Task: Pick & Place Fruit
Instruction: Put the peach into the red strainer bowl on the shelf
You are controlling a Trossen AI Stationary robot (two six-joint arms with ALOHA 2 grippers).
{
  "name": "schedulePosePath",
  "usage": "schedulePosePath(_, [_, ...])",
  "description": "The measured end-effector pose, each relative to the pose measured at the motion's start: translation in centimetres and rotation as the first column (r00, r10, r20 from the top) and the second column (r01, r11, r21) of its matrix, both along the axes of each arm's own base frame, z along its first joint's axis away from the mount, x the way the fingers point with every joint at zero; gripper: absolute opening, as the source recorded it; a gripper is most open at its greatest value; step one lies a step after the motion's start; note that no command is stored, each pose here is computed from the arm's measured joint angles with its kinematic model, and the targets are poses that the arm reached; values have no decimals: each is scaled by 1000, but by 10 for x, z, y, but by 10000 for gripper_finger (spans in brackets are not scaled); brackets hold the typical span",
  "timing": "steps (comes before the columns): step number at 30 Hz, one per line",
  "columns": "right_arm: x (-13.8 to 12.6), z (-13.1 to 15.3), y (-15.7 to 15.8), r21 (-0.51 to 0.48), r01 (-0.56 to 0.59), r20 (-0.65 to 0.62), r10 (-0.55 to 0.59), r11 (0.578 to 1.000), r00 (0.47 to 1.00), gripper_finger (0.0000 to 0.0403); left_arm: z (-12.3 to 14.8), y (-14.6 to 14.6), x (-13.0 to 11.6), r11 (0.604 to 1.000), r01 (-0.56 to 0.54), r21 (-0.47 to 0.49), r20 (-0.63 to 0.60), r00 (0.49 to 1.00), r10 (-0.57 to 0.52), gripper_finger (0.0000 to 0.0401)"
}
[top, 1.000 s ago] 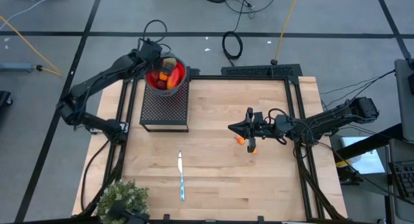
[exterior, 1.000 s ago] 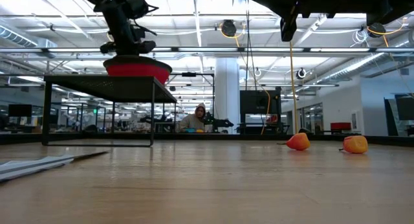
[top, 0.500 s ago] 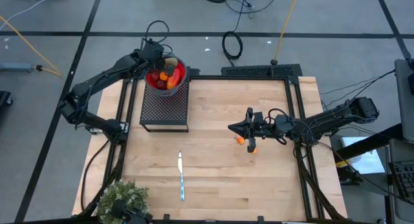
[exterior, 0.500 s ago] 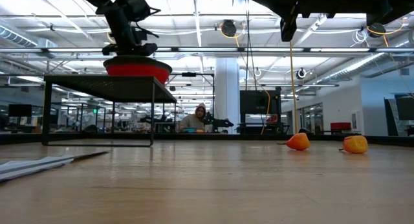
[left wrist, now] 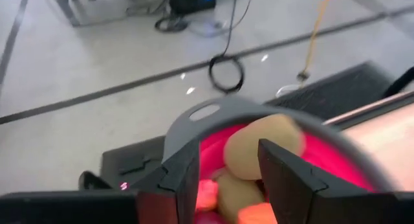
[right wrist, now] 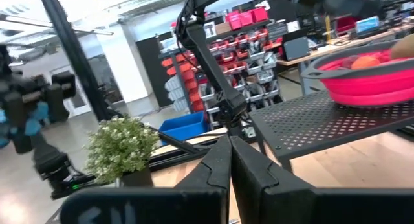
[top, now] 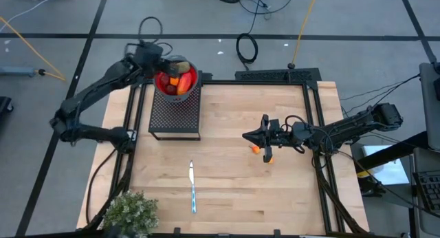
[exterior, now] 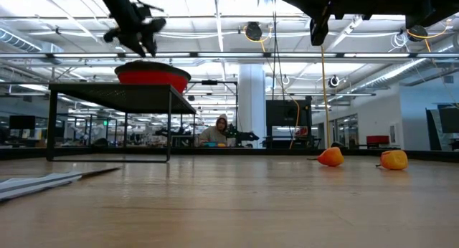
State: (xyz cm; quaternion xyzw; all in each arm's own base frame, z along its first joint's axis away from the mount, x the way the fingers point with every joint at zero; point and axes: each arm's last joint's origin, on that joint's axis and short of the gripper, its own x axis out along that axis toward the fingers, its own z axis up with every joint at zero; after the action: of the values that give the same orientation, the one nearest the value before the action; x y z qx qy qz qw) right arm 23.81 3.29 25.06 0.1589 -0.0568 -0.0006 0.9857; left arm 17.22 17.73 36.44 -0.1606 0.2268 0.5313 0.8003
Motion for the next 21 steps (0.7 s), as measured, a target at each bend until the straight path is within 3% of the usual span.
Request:
schedulePosePath(5, [0, -1, 1, -25, -24, -5, 23, 999, 1000, 0, 25, -36, -12, 997, 57, 61, 122, 990, -64, 155])
schedulePosePath(9, [-1, -6, 1, -42, -25, -76, 22, 999, 997, 0, 39, -65, -15, 975, 202, 90, 206, 954, -217, 135])
schedulePosePath(15, [-10, -16, -1, -62, -34, -252, 18, 997, 968, 0, 47, -100, -12, 889, 447, 102, 266, 849, -457, 85])
schedulePosePath(21, [-26, -20, -1, -48, -105, -378, 80, 993, 922, 0, 48, -121, -5, 804, 585, 112, 257, 764, -592, 25])
